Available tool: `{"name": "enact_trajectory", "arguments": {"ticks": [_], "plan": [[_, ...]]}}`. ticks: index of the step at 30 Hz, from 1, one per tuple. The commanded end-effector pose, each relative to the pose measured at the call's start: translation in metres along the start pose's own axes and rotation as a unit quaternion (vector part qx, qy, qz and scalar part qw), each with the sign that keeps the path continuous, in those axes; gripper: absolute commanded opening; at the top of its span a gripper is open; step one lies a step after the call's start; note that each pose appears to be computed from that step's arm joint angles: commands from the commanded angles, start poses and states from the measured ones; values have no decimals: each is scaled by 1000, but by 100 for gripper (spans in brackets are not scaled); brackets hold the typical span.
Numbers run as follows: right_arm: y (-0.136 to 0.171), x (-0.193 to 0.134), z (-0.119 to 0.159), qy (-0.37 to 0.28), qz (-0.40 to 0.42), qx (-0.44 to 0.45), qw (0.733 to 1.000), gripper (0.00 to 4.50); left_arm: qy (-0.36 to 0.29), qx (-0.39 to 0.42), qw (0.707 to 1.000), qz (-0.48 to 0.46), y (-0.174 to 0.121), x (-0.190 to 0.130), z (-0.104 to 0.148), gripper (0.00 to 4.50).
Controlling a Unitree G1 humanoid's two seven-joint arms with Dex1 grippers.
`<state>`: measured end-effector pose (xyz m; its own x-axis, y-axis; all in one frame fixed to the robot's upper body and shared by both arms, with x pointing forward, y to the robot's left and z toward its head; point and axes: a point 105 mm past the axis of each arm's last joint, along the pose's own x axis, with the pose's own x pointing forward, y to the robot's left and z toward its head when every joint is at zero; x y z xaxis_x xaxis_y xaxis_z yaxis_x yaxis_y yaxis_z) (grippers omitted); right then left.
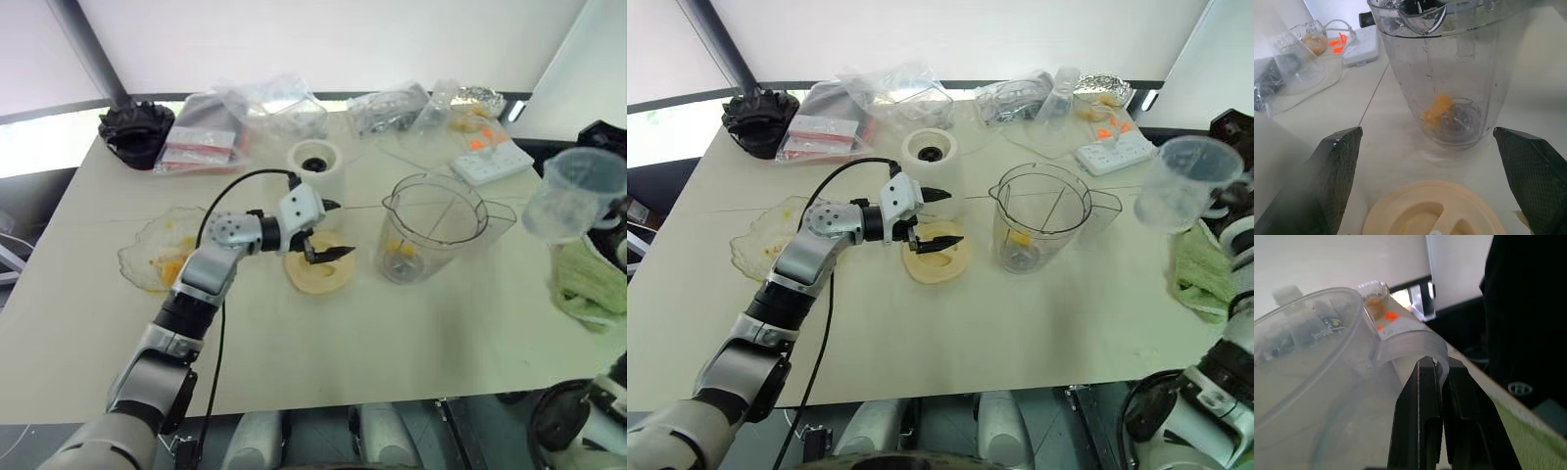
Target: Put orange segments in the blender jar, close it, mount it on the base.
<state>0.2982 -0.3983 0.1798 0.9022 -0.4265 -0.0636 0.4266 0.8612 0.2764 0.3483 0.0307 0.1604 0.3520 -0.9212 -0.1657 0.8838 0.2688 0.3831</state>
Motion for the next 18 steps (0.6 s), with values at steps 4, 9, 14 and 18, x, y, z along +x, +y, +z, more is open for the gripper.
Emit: {"name": "enact_trajectory", "arguments": {"ticks": [4, 9, 14, 18], "plan": [[-15, 8, -12, -41, -20, 31, 998, 6, -13, 23, 1000, 5, 1, -4, 12, 450], [-27, 20, -27, -54, -42, 47, 997, 6, -9, 23, 1000, 4, 1, -6, 12, 450], [-44, 32, -40, -57, -79, 84, 992, 6, -6, 24, 1000, 6, 0, -9, 12, 450], [-48, 38, -51, -57, -92, 98, 989, 6, -3, 25, 1000, 9, 0, -12, 13, 450]]}}
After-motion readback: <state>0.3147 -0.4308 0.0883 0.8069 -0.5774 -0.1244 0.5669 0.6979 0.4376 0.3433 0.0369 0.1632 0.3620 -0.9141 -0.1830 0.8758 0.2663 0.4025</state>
